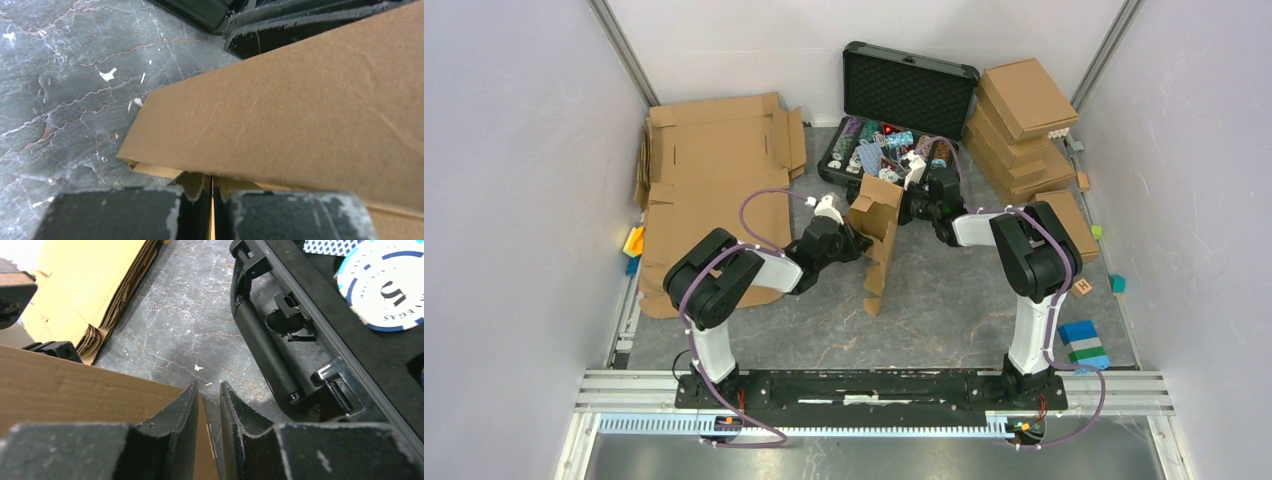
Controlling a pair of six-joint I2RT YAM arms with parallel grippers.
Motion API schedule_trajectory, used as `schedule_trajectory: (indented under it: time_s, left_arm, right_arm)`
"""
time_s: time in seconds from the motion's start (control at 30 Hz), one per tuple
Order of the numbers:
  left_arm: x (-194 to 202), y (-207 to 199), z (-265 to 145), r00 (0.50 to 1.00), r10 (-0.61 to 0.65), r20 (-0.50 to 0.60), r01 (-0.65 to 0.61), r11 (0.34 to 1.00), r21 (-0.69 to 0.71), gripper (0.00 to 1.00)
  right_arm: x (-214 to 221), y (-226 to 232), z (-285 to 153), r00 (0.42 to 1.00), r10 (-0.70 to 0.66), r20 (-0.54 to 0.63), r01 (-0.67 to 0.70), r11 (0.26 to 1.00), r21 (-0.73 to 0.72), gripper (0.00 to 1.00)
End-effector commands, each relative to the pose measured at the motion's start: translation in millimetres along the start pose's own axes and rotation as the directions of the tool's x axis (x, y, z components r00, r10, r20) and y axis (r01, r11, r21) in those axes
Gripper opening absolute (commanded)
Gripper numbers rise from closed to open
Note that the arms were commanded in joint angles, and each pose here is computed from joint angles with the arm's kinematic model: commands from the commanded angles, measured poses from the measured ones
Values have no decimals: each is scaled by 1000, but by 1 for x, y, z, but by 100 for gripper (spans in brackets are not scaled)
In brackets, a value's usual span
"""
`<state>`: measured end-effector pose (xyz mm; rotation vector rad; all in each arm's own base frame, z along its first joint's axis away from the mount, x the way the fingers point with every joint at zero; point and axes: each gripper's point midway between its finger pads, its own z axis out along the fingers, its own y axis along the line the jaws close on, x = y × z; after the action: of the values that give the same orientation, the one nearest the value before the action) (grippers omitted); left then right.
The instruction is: Fold the paper box
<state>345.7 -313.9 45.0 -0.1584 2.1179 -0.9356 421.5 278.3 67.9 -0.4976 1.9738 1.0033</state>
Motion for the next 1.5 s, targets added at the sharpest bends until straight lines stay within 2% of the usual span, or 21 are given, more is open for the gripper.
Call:
schedule_trajectory:
  time_s: [0.0,0.27,0.47,0.67,0.9,1.07,1.23,1.37,1.47]
  left_arm:
    - [-12,-2,10,999,-39,29,40,999,-30,2]
    - [-1,35,-3,999,-27,-28,20,972,-235,2]
    - [11,47,-7,998,-23,-62,5,962,-274,2]
    - [16,61,-15,995,-6,-95,-27,939,-343,2]
    - [2,23,-25,994,62,-92,-78,979,-186,2]
    - [-6,11,-41,987,113,-115,-130,980,-150,2]
    - [-2,16,-55,982,121,-142,-142,979,-144,4]
    - [-17,32,-72,983,142,-116,-161,971,-175,5]
    - [-33,40,-79,983,160,-95,-173,973,-153,14]
  right_arm:
    - [4,9,6,999,-37,7,38,998,-40,28]
    - [31,12,-1,1000,-6,-24,5,1000,-16,28]
    - [57,20,-7,997,46,-70,-46,999,-6,28]
    - [76,28,-13,994,41,-105,-40,999,11,29]
    - [73,18,-17,993,30,-112,-21,997,76,30]
    - [68,12,-20,995,25,-101,-16,996,88,30]
    - [62,14,-19,995,1,-95,6,997,76,32]
    - [57,12,-18,995,-13,-97,21,996,88,33]
    - [51,9,-20,996,-17,-92,27,993,113,33]
